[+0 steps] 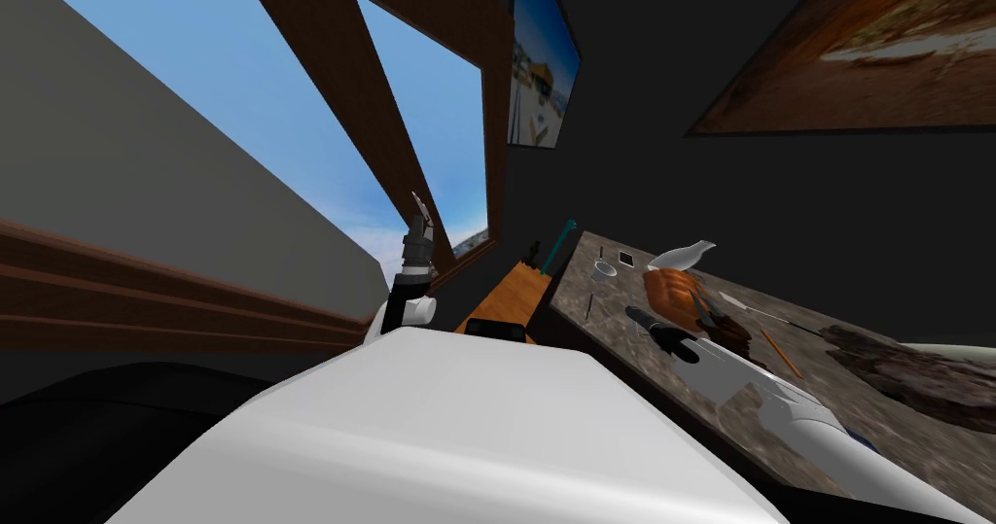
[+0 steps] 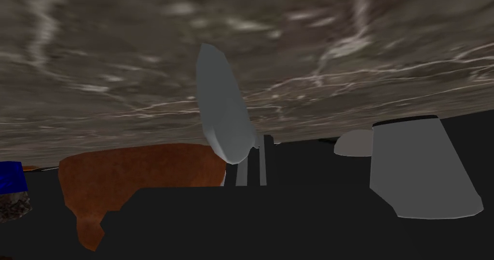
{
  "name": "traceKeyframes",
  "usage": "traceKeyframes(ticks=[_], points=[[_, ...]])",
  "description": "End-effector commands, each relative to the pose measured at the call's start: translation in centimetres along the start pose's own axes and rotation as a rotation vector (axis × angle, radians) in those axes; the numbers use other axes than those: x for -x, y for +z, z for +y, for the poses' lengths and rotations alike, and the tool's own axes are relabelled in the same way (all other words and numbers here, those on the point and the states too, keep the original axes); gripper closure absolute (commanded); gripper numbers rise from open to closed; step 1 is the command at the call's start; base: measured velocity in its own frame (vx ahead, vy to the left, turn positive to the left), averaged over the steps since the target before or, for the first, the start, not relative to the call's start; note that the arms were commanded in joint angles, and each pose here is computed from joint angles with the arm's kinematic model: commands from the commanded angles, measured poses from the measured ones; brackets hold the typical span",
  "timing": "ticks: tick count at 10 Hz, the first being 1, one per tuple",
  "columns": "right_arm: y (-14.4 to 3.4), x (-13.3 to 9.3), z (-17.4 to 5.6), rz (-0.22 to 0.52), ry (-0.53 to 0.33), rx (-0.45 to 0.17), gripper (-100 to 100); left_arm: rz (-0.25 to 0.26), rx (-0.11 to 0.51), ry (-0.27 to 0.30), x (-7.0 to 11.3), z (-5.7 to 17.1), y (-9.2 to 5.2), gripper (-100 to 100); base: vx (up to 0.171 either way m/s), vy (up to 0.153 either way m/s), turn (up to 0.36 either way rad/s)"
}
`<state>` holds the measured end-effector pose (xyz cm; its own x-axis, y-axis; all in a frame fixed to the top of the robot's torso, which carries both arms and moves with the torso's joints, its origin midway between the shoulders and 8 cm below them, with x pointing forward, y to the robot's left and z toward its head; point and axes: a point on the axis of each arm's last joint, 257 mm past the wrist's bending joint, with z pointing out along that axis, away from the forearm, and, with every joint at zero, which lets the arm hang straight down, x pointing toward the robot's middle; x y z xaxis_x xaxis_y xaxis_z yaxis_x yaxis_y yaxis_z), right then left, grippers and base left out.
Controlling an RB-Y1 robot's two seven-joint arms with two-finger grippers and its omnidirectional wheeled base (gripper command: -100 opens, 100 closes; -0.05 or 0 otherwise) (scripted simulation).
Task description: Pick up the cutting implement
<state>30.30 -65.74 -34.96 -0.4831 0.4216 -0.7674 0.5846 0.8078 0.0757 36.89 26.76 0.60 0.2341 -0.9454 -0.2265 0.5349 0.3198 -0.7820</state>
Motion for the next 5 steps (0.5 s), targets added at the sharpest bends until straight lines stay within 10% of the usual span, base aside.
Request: traceKeyframes(ticks=[1, 4, 5], points=[[-0.4, 0.9, 0.4, -0.002, -0.010, 0.004, 100, 0.000, 0.000, 0.000, 0.0, 0.0, 0.0, 0, -0.004, 0.032, -0.116], [-0.7, 1.6, 0.7, -0.006, -0.021, 0.010, 100, 0.001, 0.001, -0.001, -0.1, 0.0, 0.0, 0, -0.017, 0.051, -0.061], [-0.7, 1.7, 0.8, -0.006, -0.021, 0.010, 0, 0.002, 0.001, -0.002, -0.1, 0.0, 0.0, 0, 0.000, 0.000, 0.000]])
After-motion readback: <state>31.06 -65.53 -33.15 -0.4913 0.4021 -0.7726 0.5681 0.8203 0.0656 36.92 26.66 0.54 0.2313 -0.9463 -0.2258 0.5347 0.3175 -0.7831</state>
